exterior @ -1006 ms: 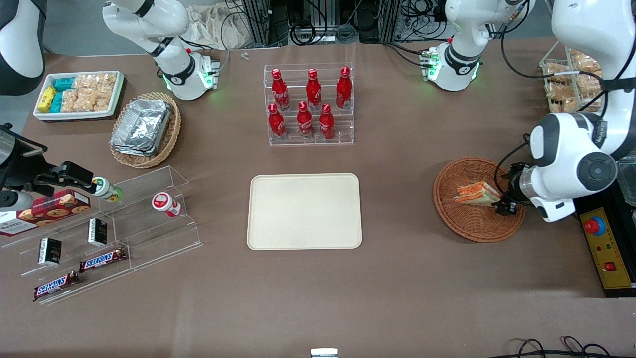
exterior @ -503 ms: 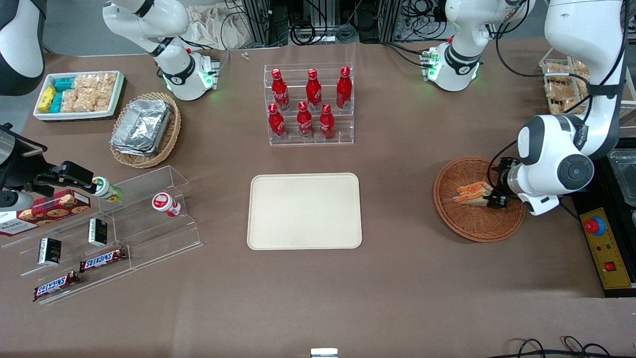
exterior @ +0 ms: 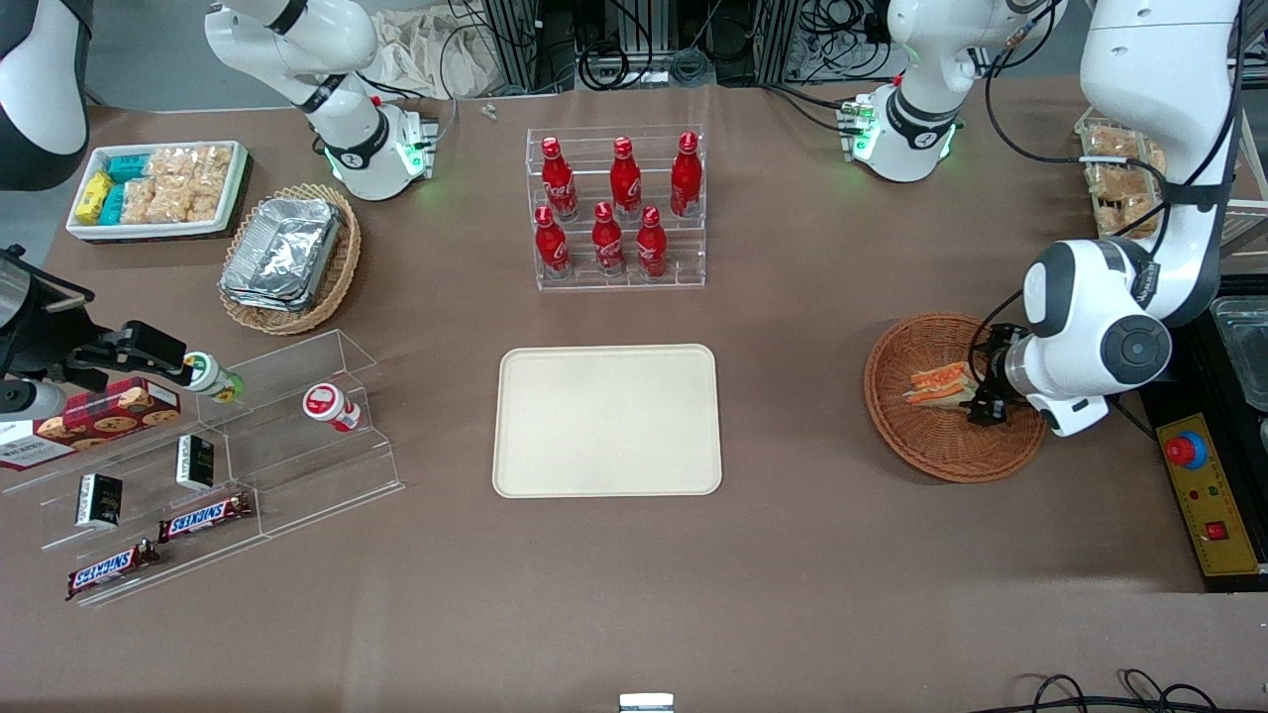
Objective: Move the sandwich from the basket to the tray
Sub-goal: 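Lower the open left gripper around the wrapped sandwich wedge, then close the left gripper on the sandwich and lift it from the basket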
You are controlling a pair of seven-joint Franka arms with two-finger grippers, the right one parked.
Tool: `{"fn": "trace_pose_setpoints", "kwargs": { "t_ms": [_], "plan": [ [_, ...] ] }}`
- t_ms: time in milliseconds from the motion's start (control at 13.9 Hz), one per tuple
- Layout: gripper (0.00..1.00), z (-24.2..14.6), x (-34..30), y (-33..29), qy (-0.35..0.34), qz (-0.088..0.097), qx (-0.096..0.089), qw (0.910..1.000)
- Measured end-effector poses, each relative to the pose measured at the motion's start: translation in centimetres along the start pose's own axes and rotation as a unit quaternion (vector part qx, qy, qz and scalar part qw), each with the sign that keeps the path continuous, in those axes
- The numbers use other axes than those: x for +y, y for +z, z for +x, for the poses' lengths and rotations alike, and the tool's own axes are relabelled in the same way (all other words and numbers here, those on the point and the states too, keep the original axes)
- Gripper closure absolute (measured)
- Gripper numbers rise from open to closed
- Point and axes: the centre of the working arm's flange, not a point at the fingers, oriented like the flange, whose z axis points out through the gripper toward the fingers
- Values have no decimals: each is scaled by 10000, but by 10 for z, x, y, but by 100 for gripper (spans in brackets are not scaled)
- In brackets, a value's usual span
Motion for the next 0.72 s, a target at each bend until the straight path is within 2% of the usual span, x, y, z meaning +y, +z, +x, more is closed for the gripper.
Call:
{"fn": "trace_pose_setpoints", "kwargs": {
  "t_ms": [359,431,647,719],
  "plan": [
    [1,-4,1,6,6,53,-18,10000],
    [6,-4,1,6,4,55,-18,10000],
    [10,-3,3,9,-49,27,-14,10000],
    [17,-4,3,10,-66,21,-13,10000]
  ]
}}
